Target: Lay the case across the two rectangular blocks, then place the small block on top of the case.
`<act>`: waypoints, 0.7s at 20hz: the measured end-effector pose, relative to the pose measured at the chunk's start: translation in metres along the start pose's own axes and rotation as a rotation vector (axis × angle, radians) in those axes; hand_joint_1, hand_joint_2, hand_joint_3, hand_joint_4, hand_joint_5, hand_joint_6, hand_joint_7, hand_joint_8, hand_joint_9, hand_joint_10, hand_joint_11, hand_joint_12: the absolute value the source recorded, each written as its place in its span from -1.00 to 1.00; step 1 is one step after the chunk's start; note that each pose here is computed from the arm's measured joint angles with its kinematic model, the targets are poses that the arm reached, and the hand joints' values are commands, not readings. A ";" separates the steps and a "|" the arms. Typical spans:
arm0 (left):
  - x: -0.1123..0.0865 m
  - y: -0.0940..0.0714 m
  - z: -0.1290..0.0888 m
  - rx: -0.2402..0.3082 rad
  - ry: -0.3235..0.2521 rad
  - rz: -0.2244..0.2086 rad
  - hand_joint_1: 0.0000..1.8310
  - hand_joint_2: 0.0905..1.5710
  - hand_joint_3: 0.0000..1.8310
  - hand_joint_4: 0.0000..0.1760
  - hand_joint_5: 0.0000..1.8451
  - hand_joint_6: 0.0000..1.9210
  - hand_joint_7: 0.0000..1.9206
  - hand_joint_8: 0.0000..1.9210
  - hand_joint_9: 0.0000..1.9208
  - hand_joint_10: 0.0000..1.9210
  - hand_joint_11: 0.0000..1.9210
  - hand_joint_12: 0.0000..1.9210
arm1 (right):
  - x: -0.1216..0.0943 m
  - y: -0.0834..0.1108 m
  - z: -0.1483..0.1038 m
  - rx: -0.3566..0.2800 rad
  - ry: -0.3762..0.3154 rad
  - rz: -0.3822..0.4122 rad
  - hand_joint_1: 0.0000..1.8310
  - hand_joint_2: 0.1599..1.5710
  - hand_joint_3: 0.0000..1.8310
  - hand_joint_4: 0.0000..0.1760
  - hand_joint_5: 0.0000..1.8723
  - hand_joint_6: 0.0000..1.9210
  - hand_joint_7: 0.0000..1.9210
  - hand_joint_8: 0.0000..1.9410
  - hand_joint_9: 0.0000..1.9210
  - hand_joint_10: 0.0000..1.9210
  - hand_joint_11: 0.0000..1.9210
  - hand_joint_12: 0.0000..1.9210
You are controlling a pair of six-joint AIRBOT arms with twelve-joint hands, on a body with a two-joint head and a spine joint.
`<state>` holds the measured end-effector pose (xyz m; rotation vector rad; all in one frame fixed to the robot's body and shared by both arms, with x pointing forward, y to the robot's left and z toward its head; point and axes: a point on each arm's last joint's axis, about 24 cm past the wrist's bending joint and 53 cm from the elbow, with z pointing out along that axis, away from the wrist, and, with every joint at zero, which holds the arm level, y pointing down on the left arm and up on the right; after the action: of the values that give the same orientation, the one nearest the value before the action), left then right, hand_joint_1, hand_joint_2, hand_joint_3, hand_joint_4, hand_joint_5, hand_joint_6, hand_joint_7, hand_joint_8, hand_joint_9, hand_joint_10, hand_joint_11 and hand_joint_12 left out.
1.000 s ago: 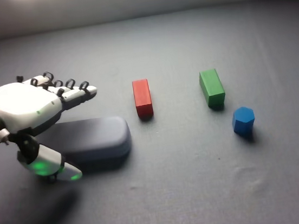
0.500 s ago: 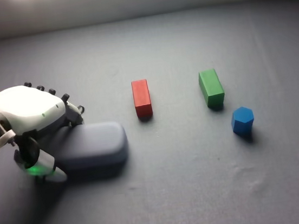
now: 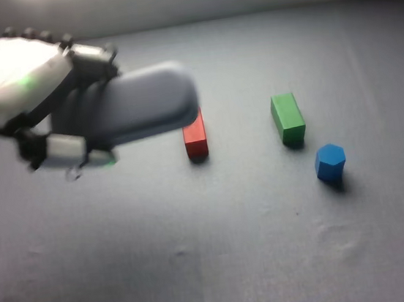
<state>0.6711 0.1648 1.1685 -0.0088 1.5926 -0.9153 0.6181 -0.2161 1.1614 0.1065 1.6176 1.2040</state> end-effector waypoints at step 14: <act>0.046 -0.032 0.095 0.036 0.050 -0.094 0.38 0.34 -1.00 -1.00 0.16 -0.33 0.12 0.07 0.11 -0.32 -0.18 0.41 | -0.001 0.003 0.005 -0.019 -0.006 0.001 -0.14 0.62 -1.00 -1.00 -0.67 -1.00 -0.75 -1.00 -0.75 -1.00 -1.00 -0.29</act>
<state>0.7239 0.0693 1.1524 -0.0361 1.6329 -1.0237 0.6209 -0.2120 1.1646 0.0990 1.6007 1.2186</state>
